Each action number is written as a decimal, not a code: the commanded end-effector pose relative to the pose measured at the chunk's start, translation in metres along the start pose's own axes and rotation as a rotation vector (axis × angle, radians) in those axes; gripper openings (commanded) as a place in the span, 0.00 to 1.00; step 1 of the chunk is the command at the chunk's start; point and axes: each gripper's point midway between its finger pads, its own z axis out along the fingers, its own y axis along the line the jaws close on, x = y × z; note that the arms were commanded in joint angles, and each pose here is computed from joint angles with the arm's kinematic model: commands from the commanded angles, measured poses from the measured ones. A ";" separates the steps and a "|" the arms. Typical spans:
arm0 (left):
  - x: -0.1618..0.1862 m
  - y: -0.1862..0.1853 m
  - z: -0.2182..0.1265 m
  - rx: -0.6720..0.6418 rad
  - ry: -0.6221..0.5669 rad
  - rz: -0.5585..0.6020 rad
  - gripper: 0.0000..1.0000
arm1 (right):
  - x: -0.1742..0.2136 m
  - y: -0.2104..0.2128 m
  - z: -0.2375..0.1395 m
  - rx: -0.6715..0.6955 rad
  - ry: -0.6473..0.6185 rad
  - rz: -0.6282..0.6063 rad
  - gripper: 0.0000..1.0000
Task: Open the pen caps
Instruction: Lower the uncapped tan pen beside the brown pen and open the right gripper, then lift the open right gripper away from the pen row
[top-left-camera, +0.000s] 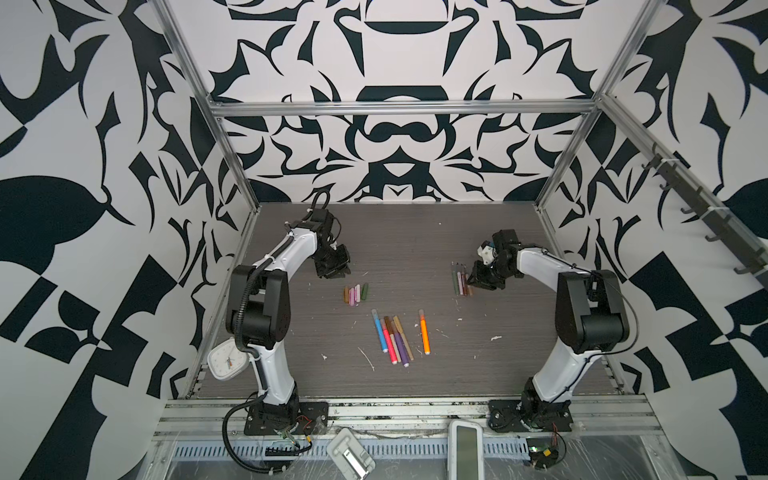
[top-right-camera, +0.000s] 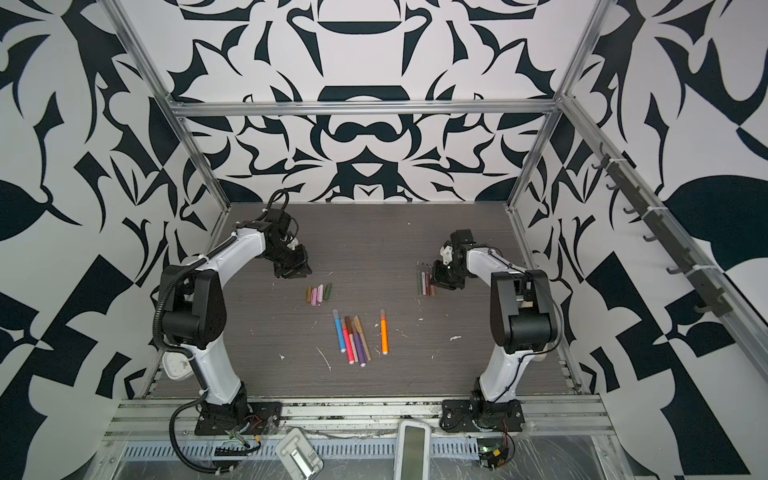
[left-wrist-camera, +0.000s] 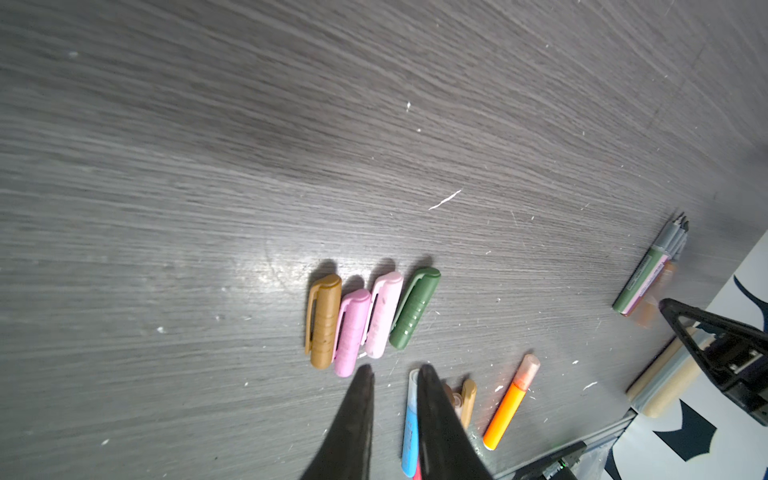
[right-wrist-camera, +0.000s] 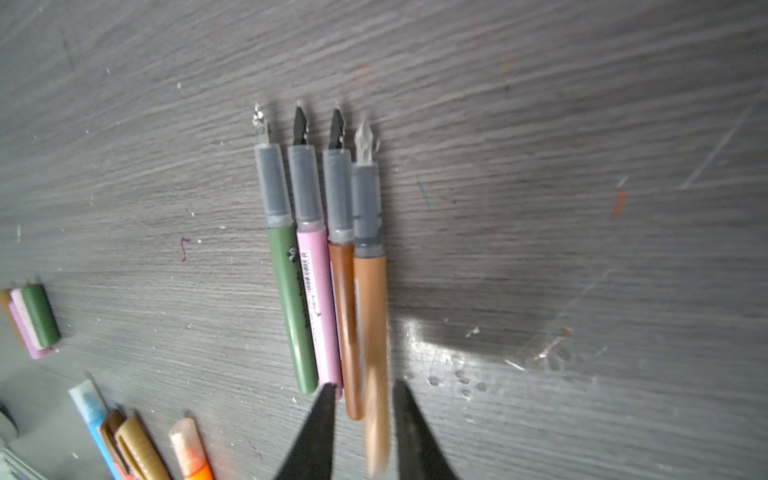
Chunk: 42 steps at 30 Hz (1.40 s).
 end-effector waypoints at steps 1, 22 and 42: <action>0.012 0.002 -0.008 0.006 0.029 -0.004 0.23 | -0.014 0.010 -0.010 -0.022 -0.034 -0.016 0.38; 0.017 0.003 -0.003 0.024 0.039 -0.035 0.23 | 0.007 0.010 -0.013 -0.073 0.030 0.071 0.44; 0.034 0.022 0.036 0.037 0.092 -0.148 0.46 | 0.121 0.028 -0.063 -0.114 0.050 -0.015 0.42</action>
